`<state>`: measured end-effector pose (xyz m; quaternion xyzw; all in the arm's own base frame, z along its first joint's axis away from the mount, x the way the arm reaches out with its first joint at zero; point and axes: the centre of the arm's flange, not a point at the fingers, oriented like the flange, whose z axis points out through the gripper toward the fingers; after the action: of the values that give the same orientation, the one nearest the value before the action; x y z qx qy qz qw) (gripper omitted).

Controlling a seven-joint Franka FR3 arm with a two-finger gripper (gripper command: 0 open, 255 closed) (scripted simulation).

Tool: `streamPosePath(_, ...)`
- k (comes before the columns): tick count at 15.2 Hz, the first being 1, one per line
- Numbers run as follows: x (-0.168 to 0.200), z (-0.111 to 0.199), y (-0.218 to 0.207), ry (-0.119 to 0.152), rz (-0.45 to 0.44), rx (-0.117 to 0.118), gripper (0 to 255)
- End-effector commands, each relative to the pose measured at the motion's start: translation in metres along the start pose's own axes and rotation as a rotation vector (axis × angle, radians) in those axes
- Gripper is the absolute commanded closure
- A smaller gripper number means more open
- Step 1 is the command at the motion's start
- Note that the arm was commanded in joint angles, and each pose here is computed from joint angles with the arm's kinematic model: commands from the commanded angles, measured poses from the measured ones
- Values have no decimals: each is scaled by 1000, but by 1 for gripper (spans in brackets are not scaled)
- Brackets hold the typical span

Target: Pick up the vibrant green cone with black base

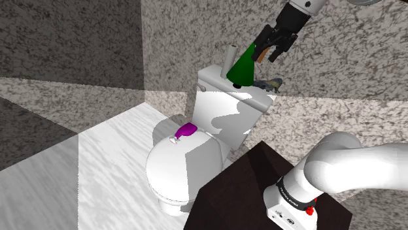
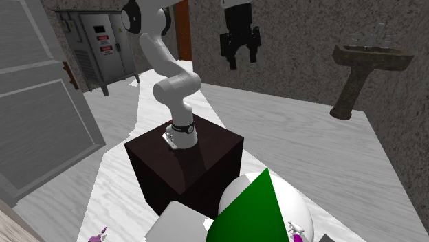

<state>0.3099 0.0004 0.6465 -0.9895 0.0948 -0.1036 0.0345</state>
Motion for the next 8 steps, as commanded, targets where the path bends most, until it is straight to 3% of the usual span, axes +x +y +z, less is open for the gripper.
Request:
streamPosePath(1,0,0,0,0,0,0,0)
streamPosePath(8,28,37,70,139,-73,-1,0)
